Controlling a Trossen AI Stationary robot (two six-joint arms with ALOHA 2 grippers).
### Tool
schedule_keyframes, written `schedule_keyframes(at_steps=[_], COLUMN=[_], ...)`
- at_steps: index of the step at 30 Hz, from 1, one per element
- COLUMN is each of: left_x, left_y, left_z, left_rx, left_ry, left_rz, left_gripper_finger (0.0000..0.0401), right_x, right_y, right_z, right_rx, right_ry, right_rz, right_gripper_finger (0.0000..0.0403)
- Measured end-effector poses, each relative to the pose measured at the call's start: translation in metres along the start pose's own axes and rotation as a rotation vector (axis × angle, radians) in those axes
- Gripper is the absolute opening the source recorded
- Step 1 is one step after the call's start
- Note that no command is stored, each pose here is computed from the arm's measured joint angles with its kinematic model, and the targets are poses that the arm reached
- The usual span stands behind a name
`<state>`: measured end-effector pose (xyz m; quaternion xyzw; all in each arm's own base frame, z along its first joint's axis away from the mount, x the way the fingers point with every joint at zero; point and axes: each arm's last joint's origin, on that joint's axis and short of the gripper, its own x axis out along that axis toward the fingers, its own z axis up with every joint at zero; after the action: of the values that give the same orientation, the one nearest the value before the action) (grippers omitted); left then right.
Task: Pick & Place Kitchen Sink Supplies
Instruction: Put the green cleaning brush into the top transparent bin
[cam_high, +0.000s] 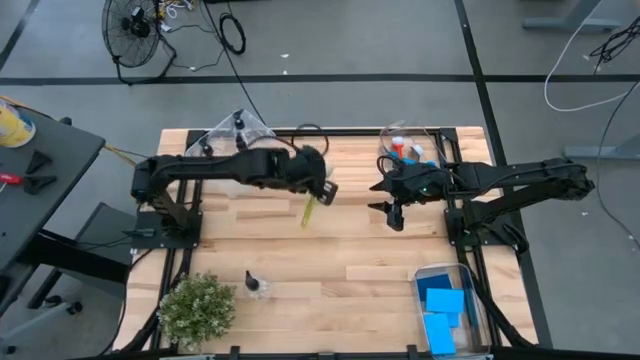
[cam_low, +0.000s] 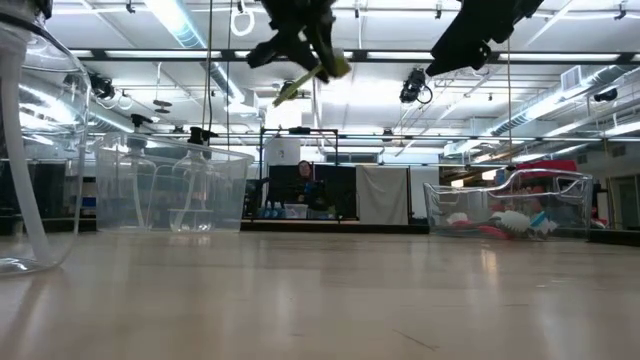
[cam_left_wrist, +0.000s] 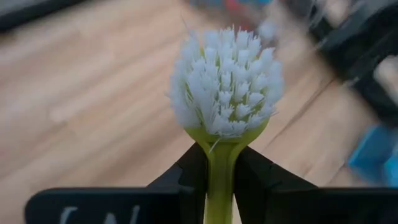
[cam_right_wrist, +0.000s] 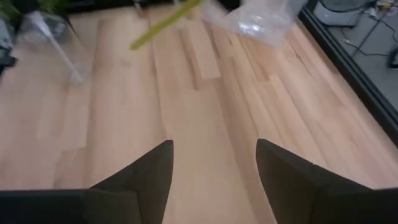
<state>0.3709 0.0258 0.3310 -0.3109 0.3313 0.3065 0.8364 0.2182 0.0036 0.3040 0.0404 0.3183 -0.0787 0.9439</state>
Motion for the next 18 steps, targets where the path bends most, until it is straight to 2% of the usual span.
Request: schedule_keyframes(at_steps=[7, 11, 15, 18], left_x=[-0.023, -0.028, -0.030, -0.032], left_y=[0.004, 0.007, 0.005, 0.000], left_z=[0.030, 0.038, 0.042, 0.045], left_rx=[0.013, -0.002, 0.051, 0.091], left_ry=[-0.178, -0.210, -0.247, -0.274], left_rz=[-0.122, -0.161, -0.184, -0.246], left_gripper_finger=[0.0051, 0.0055, 0.0052, 0.0050], right_x=[-0.001, -0.001, -0.002, -0.003], right_y=[0.003, 0.004, 0.004, 0.005], right_z=[0.010, 0.015, 0.020, 0.025], right_rx=[0.012, 0.018, 0.025, 0.043], right_ry=[-0.091, -0.145, -0.200, -0.249], right_rz=[0.081, 0.088, 0.095, 0.103], right_gripper_finger=[0.0231, 0.0231, 0.0231, 0.0231])
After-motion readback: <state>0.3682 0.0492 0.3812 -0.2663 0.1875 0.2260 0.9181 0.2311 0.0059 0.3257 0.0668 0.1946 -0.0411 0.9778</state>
